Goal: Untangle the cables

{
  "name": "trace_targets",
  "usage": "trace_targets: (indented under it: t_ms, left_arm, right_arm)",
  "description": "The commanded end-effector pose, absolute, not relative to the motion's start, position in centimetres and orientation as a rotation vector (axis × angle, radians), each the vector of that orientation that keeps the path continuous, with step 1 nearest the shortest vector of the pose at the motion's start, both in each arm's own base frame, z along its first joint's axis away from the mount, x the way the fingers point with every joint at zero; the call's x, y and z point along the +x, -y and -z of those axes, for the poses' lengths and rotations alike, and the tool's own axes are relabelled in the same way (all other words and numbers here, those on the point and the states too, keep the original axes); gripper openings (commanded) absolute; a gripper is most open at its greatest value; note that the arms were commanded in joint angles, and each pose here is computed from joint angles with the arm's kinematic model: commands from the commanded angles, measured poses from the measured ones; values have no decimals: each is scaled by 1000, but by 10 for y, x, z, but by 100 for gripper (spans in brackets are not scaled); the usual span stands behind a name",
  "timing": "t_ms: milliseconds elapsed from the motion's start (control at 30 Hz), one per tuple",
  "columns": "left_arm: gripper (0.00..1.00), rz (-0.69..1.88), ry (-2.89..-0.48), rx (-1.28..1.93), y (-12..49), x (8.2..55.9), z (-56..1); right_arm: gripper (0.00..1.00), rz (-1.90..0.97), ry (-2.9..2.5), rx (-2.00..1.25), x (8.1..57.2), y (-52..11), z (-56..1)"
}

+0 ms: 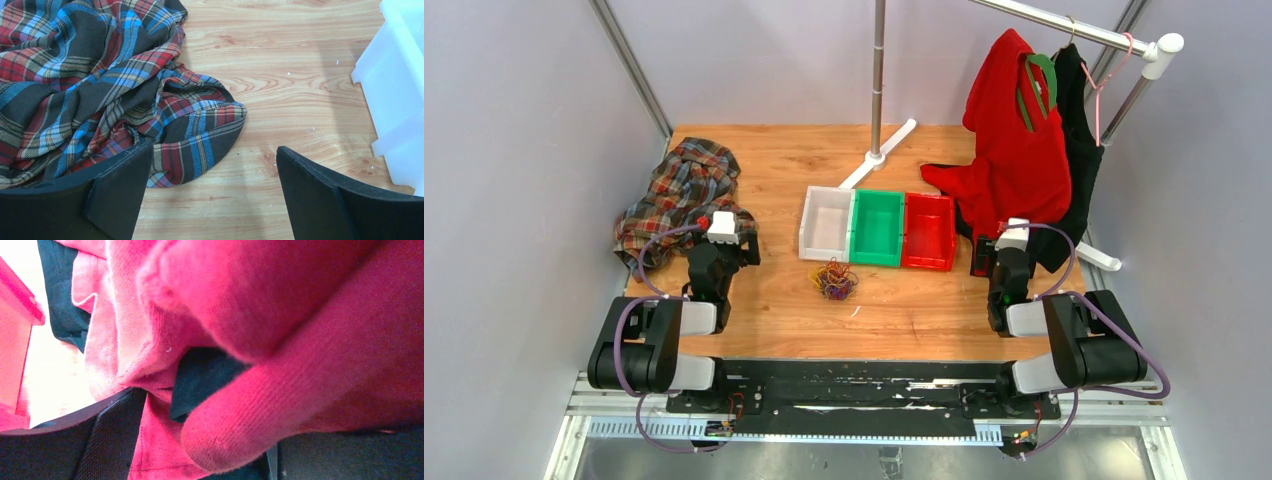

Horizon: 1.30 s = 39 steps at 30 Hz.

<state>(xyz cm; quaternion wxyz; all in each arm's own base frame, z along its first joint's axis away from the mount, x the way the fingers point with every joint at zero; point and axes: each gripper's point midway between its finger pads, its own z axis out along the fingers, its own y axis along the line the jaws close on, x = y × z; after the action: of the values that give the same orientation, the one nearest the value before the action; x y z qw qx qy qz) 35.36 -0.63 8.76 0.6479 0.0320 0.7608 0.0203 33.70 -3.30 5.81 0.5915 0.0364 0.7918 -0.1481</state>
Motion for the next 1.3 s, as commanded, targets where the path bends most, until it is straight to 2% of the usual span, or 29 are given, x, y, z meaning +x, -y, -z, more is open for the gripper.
trace_targets:
  t_ms: [0,200,500,633,767,1033,1267]
  left_arm:
    - [98,-53,-1673,55,2,361,-103]
    - [98,-53,-1672,54,2,361,-103]
    - [98,-39,-1669,86,7,362,-105]
    - [98,5,-1800,200,20,370,-110]
    - [98,33,-1915,306,28,375,-123]
    - [98,188,-2027,541,52,333,-146]
    - [98,333,-2080,635,71,312,-156]
  right_arm:
    - [80,360,-1789,111,346,40,-73]
    - [80,360,-1790,114,346,41,-73]
    - [80,407,-1840,118,337,40,-103]
    - [80,392,-1955,243,330,43,-131]
    - [80,135,-2075,262,321,6,-136]
    - [80,-463,-2066,168,306,-70,-182]
    - [80,-495,-2116,216,274,-70,-180]
